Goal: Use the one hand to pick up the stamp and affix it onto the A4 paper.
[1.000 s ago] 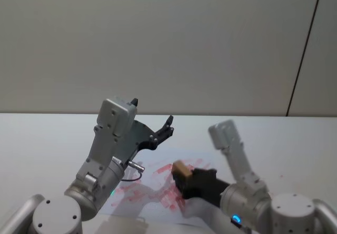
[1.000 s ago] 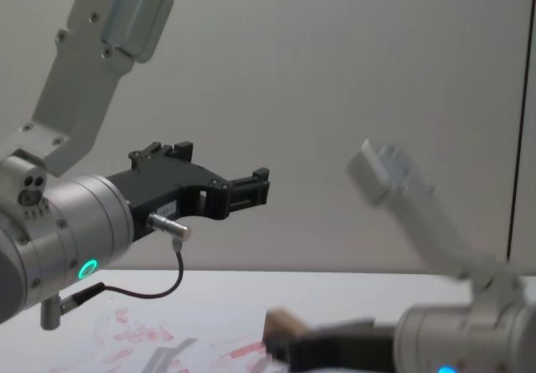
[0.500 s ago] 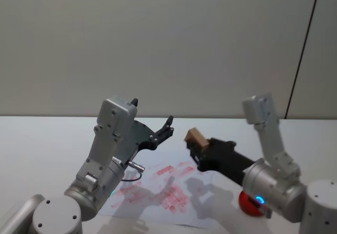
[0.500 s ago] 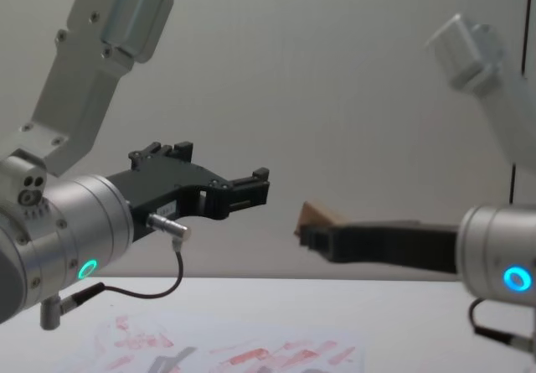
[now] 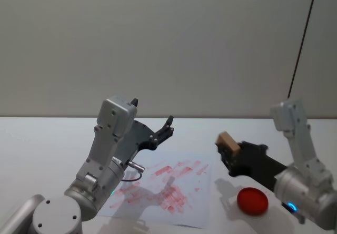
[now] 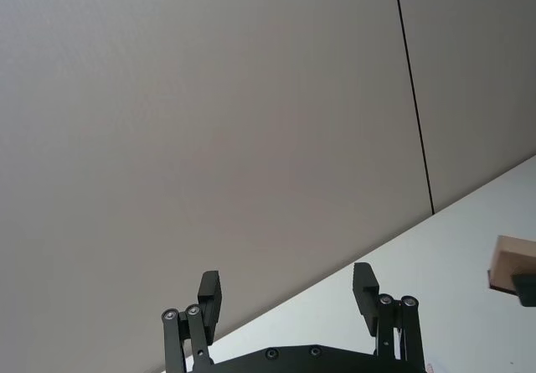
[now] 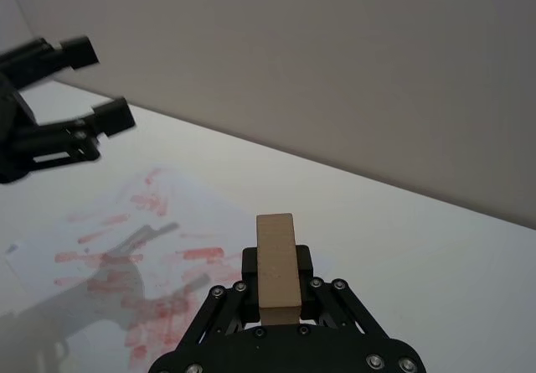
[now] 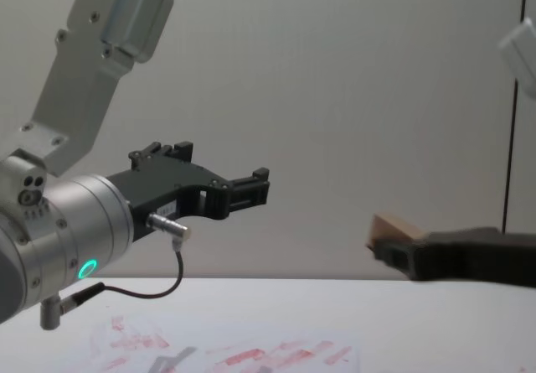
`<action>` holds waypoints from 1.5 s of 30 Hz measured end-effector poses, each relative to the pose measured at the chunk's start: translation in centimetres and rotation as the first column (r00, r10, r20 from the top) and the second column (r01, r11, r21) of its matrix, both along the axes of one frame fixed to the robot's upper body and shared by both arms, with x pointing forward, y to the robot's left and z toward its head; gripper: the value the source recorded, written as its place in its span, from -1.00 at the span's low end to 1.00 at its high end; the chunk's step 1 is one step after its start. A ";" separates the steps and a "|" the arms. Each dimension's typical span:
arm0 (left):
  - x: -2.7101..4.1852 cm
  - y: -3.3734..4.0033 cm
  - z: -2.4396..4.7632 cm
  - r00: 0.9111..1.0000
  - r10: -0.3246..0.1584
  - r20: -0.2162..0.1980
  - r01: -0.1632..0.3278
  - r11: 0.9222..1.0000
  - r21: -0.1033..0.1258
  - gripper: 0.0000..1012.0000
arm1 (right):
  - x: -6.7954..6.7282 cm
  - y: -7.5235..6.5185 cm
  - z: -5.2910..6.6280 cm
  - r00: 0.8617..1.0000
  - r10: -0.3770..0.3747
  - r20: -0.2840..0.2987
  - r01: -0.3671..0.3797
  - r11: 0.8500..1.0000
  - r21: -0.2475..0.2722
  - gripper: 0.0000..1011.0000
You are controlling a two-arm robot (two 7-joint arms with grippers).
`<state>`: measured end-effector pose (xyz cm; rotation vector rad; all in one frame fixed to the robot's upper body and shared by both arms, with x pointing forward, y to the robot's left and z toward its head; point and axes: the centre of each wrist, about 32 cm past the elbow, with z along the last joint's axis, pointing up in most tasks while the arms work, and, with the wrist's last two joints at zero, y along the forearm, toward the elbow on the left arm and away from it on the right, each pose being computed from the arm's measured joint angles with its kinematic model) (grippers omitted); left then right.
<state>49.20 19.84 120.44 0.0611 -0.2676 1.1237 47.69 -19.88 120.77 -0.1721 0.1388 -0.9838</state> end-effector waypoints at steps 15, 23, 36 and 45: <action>0.00 0.00 0.00 1.000 0.000 0.000 0.000 1.000 0.000 0.98 | -1.3 -3.4 -2.6 0.997 -0.058 -0.041 0.052 0.990 -0.134 -0.56; 0.00 0.00 0.00 1.000 0.000 0.000 0.000 1.000 0.000 0.98 | -1.9 -4.4 -3.6 0.994 -0.070 -0.080 0.056 0.984 -0.169 -0.56; 0.00 0.00 0.00 1.000 0.000 0.000 0.000 1.000 0.000 0.98 | -2.5 -5.1 -4.4 0.989 -0.075 -0.126 0.050 0.980 -0.191 -0.56; 0.00 0.00 0.00 1.000 0.000 0.000 0.000 1.000 0.000 0.98 | -2.6 -5.3 -4.7 0.987 -0.074 -0.141 0.045 0.979 -0.197 -0.50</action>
